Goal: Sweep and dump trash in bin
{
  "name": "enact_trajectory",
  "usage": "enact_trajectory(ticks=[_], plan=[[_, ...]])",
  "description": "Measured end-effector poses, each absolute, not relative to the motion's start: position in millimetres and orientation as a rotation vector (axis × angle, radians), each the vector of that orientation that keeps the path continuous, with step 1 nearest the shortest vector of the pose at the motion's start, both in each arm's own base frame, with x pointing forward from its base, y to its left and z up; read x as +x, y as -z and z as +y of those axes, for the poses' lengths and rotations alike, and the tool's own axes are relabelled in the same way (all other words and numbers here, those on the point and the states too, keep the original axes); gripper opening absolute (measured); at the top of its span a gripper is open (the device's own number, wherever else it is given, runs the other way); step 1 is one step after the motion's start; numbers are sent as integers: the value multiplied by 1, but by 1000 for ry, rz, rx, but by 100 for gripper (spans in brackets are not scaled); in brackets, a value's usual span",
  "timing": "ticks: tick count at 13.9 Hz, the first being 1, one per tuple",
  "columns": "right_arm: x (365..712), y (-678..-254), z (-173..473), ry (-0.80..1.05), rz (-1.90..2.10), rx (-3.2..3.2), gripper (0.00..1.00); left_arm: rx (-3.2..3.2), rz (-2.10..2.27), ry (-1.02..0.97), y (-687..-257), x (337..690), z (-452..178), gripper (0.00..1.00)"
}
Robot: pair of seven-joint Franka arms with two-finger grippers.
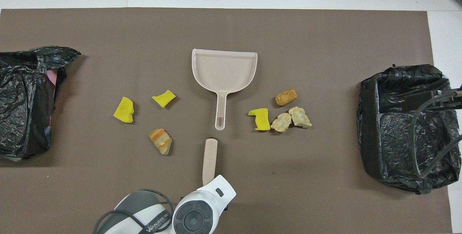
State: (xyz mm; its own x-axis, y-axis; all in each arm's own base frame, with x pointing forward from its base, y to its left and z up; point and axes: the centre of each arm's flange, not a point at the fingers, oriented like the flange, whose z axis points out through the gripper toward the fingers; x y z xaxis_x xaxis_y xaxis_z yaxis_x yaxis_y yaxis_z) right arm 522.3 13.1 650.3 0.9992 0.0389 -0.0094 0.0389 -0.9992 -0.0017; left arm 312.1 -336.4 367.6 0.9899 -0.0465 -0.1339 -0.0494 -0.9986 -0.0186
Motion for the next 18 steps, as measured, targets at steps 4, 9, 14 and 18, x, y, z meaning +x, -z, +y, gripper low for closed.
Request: enact_trajectory(ticks=[4,9,14,18], plan=[[527,-644,58,43,-93,-3136,100,-3108,-58,-137,-406,367,-298,26],[557,-589,170,126,14,-3107,100,-3106,-88,-121,-418,430,-208,26],[577,-476,294,104,124,-3096,100,-3129,84,-137,-413,473,-79,26],[578,-418,356,108,151,-3069,100,-3141,246,-145,-395,483,3,26]])
